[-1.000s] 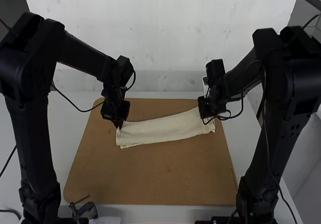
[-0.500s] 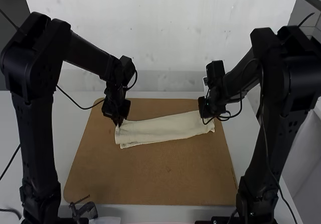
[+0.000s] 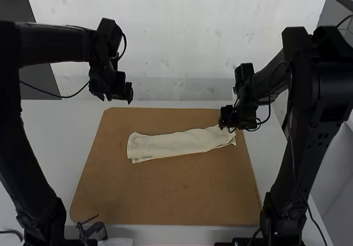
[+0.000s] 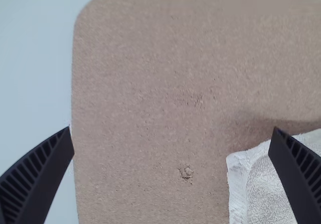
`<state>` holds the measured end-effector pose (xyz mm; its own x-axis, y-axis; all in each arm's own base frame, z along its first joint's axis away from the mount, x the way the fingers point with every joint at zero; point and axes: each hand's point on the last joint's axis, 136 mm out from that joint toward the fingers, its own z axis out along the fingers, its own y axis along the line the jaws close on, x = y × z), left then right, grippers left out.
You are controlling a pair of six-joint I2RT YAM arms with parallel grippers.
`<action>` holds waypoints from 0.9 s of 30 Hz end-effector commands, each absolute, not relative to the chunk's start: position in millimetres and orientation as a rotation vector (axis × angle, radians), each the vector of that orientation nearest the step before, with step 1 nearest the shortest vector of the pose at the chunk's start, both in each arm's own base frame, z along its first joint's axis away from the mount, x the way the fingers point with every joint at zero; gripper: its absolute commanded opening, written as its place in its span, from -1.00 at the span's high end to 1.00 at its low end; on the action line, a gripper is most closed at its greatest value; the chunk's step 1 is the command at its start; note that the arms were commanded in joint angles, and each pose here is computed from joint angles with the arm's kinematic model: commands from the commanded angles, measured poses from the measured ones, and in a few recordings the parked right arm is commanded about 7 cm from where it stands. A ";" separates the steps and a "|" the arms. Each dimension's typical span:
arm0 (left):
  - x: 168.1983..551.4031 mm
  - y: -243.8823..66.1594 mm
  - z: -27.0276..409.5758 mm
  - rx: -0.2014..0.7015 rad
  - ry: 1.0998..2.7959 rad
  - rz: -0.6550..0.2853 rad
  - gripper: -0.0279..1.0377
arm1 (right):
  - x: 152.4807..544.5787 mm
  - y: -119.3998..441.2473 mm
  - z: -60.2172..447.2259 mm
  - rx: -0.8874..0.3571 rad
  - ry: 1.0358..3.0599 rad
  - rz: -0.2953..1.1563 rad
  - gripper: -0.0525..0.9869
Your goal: Fold the towel.
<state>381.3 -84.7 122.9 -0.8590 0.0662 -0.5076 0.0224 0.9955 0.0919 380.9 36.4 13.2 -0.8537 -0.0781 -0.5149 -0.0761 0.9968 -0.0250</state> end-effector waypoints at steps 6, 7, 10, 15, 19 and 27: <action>386.1 -80.1 130.0 0.066 2.555 0.035 -0.95 | 386.2 38.6 -7.2 0.006 2.724 0.059 -0.78; 386.7 -79.5 129.5 0.071 2.547 0.029 -0.94 | 386.2 39.2 -11.3 0.014 2.738 0.060 -0.73; 386.7 -76.3 128.7 0.071 2.540 0.007 -0.94 | 380.8 43.2 -31.4 0.031 2.808 0.053 -0.52; 385.9 -76.0 135.2 0.063 2.528 -0.065 -0.93 | 379.1 50.0 -45.7 0.025 2.848 0.000 0.11; 384.6 -75.5 141.3 0.076 2.507 -0.086 -0.93 | 382.6 52.5 -43.5 0.035 2.838 -0.005 0.73; 378.3 -68.9 134.1 0.067 2.504 -0.157 -0.93 | 380.1 27.8 -34.8 0.107 2.851 -0.035 0.86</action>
<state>381.8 -69.2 135.0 -0.8099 0.0070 -0.5865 0.0569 0.9962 -0.0666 390.4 60.8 -21.5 -0.9415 0.0149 -0.3366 -0.0005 0.9990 0.0456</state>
